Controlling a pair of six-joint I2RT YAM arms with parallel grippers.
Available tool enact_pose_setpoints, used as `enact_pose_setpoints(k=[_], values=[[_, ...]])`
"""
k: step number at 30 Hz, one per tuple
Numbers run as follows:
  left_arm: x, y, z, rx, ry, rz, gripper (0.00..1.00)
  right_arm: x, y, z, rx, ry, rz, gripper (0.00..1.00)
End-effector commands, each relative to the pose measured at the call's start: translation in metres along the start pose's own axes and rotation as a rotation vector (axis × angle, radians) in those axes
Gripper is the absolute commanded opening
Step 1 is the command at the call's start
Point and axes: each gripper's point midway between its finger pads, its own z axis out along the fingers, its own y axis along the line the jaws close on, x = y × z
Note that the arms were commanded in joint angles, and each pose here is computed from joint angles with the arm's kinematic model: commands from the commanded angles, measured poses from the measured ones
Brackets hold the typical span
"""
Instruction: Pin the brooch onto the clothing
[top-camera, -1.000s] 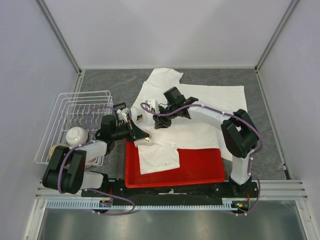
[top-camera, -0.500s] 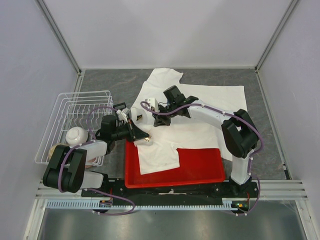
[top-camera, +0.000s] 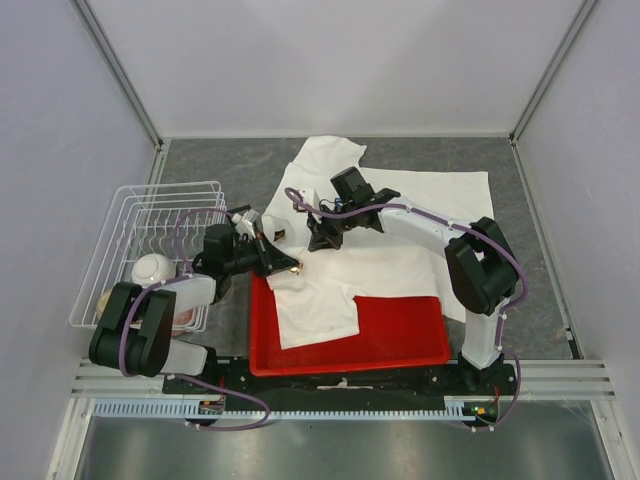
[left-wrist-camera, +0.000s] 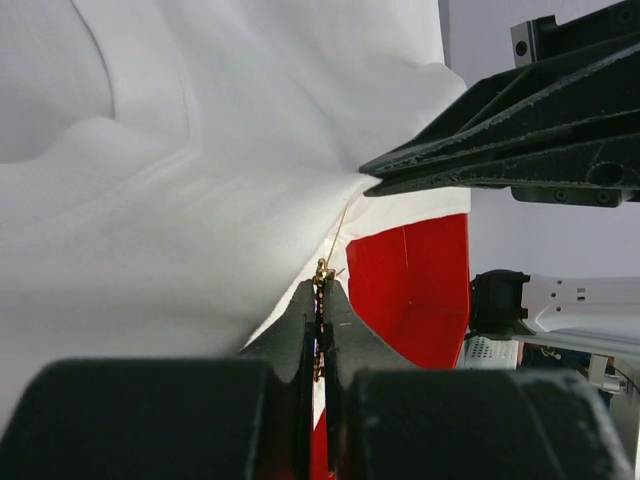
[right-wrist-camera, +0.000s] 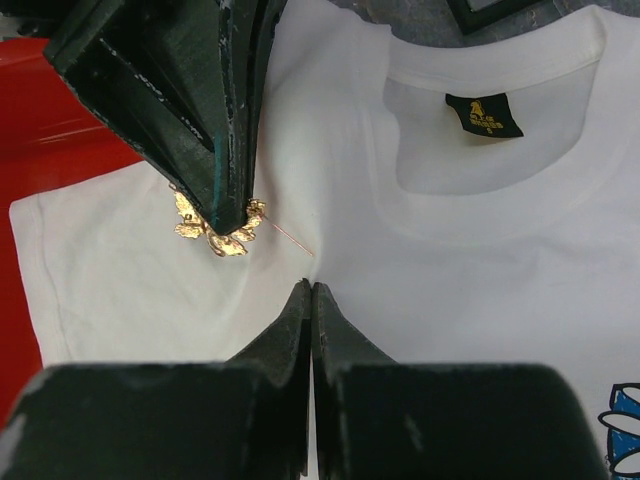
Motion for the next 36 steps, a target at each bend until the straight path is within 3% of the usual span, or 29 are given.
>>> enact_pose_setpoints(k=[1,18,36], values=[[-0.025,-0.010,0.006,0.022,-0.069,0.033,0.02,-0.028,-0.001,-0.003,-0.019,-0.075,-0.013,0.00],[-0.020,-0.027,0.017,0.074,-0.039,0.047,0.02,-0.027,0.002,0.000,-0.050,-0.087,0.005,0.00],[-0.022,-0.018,0.023,0.027,-0.033,0.056,0.02,-0.024,0.014,-0.003,-0.080,-0.088,-0.033,0.00]])
